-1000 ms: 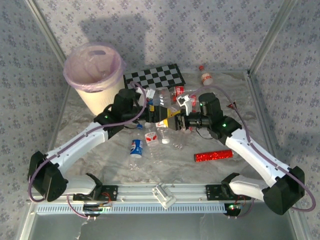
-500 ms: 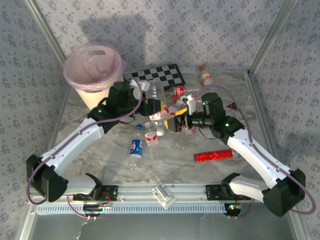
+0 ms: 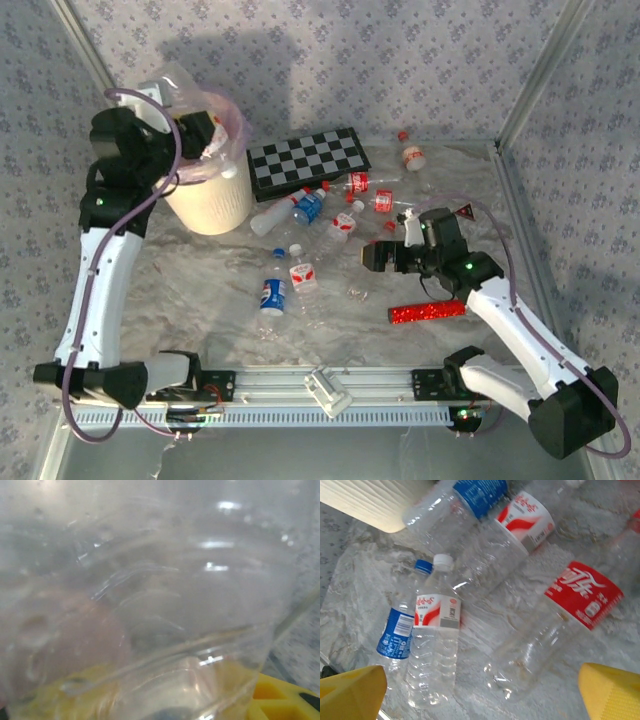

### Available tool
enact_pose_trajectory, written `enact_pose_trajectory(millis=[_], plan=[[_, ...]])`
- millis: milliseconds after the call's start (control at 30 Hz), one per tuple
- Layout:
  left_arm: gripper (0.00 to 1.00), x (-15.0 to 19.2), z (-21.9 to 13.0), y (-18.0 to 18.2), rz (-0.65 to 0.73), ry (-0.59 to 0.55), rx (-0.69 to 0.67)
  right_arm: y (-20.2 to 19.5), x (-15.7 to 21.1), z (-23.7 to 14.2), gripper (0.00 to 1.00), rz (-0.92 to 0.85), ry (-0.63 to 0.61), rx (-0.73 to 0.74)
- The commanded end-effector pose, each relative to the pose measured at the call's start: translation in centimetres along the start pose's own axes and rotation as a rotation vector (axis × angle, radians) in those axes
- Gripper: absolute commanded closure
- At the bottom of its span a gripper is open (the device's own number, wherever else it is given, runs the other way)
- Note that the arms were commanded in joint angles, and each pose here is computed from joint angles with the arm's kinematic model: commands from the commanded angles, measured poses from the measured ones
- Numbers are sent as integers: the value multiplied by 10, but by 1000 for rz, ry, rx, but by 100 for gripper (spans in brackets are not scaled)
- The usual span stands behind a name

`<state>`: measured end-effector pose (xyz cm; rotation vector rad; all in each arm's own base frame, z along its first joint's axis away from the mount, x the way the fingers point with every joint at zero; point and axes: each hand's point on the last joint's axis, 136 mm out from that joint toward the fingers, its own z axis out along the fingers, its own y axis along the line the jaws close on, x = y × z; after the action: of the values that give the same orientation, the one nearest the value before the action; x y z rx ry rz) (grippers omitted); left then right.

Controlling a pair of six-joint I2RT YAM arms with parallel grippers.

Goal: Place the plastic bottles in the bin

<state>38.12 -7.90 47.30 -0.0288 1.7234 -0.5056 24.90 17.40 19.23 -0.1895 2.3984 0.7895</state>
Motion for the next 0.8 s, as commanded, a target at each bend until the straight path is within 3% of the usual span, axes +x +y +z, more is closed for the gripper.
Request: enact_pose_trajectory(millis=[0,333,633,767], plan=[[100,-21,15,31,36,-38,-111,-7,-1,-7,0,58,-12,47],[100,-4,79,115,48,99,-329,-21,10,-14,1,107,17,130],[100,86,124,151,103,406,-331,-53,11,-23,0,234,-28,310],[100,134,135,166,97,517,-321,-51,11,-20,0,287,-17,291]])
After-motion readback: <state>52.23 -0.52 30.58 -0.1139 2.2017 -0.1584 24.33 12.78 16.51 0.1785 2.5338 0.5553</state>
